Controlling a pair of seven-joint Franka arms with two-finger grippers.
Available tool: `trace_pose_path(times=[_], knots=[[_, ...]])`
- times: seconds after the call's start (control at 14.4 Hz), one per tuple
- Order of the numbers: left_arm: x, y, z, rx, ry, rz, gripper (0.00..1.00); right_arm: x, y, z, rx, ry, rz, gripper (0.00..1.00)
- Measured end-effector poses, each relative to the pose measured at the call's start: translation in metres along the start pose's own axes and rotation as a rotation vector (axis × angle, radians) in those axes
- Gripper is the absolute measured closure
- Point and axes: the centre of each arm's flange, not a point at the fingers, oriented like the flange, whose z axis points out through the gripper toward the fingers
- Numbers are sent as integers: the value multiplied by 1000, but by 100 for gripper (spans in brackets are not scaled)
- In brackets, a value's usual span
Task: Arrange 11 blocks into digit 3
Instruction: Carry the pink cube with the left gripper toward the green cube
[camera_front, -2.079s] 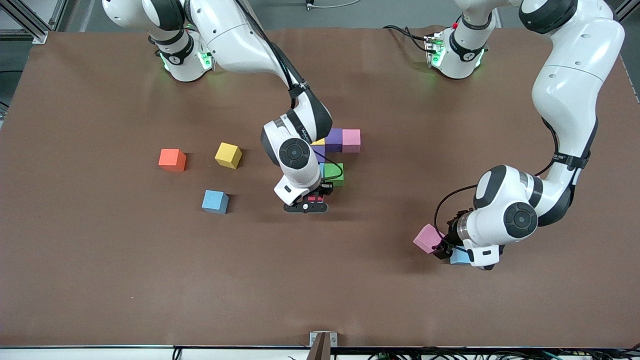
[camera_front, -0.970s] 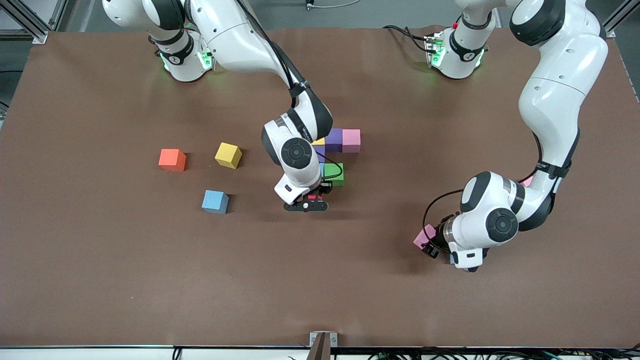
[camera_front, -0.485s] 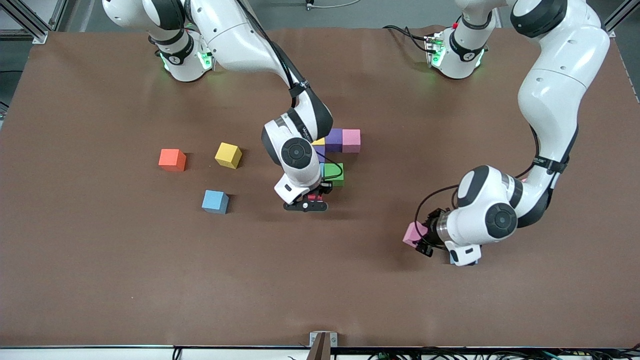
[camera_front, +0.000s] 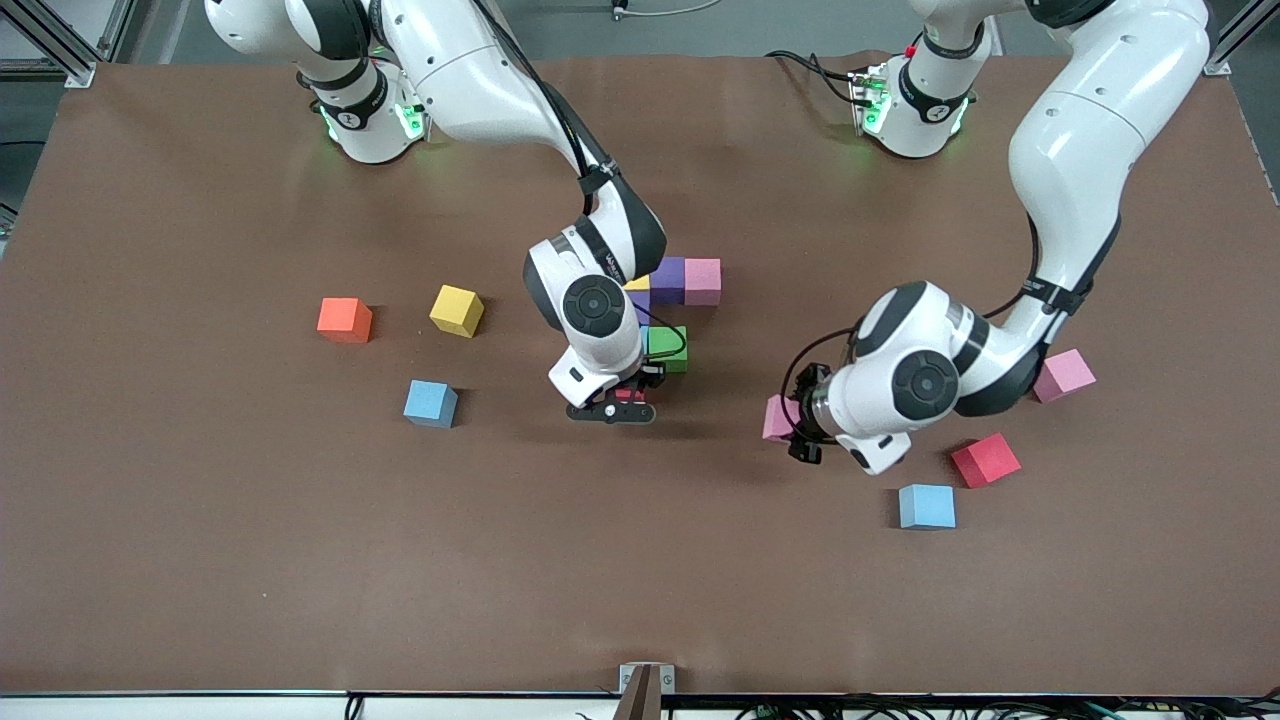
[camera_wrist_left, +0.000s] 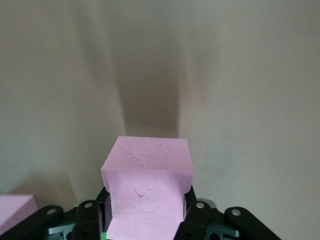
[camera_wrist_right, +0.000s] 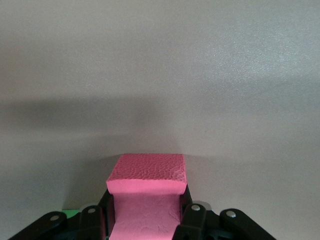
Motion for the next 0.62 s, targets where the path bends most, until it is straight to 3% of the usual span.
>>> trace_pose_path(times=[0.35, 0.42, 0.62], knots=[[-39, -49, 23, -61, -10, -170, 44, 0, 0, 0, 0, 0, 1, 48], [-46, -56, 28, -60, -1, -189, 44, 0, 0, 0, -1, -1, 1, 44], [-70, -73, 41, -57, 23, -210, 44, -1, 2, 3, -7, -8, 2, 16]])
